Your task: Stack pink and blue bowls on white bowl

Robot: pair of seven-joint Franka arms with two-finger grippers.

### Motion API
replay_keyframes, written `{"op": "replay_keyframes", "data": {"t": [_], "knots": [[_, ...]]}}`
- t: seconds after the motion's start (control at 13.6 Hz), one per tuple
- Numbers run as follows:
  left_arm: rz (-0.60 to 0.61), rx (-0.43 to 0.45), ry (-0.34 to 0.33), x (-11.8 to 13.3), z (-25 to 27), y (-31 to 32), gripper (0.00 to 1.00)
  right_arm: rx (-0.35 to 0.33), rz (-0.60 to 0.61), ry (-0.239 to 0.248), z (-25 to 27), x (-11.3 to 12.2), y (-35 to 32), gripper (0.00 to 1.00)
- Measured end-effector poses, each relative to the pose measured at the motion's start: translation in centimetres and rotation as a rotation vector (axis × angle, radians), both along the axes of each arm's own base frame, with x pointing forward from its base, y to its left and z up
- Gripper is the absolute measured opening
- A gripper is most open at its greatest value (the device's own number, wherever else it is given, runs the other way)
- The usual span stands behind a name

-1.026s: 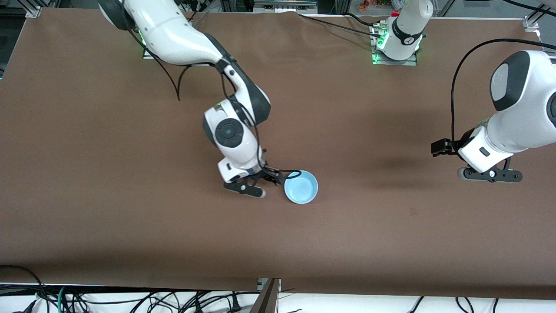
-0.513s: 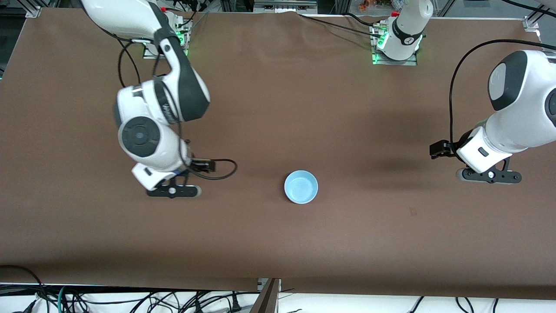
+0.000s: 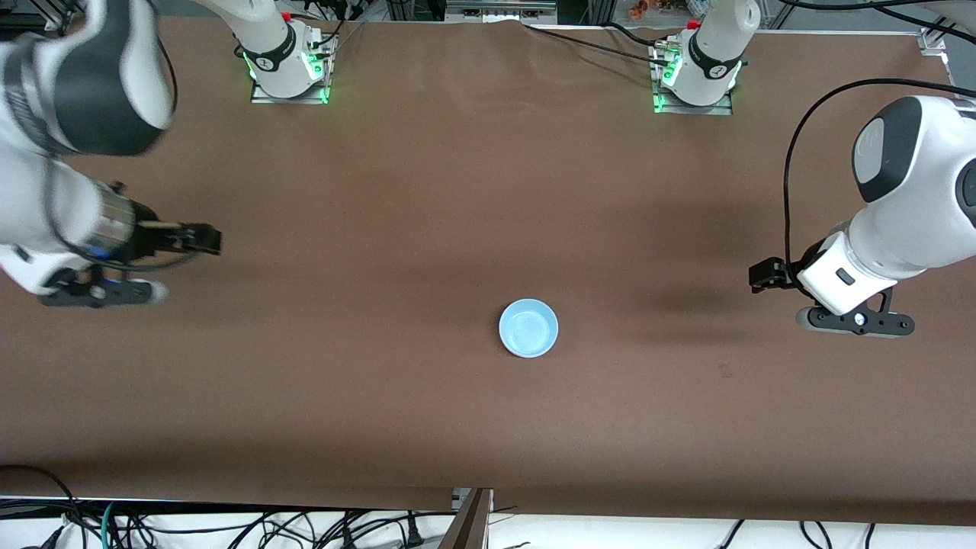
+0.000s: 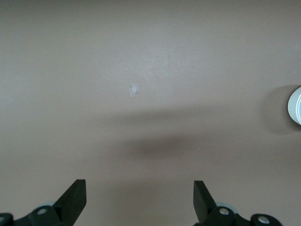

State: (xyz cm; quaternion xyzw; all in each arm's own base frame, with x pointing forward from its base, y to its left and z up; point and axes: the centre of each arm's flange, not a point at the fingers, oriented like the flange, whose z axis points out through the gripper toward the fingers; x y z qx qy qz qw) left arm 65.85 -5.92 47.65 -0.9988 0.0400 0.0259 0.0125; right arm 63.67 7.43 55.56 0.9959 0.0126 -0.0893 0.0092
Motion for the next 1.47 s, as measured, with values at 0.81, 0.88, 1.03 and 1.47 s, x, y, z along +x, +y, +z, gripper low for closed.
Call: {"op": "replay_keyframes", "data": {"t": [0.81, 0.88, 1.03, 1.47], "knots": [[0.001, -0.001, 0.004, 0.2, -0.4, 0.0, 1.0, -0.063, -0.016, -0.042, 6.7, -7.8, -5.3, 1.0], [0.001, -0.001, 0.004, 0.2, -0.4, 0.0, 1.0, -0.063, -0.011, -0.035, 6.4, -8.0, -5.1, 1.0], [0.001, -0.001, 0.004, 0.2, -0.4, 0.0, 1.0, -0.063, -0.013, -0.026, 6.1, -8.2, -5.2, 1.0], [0.001, -0.001, 0.004, 0.2, -0.4, 0.0, 1.0, -0.063, -0.019, -0.025, 6.0, -8.1, -5.5, 1.0]]}}
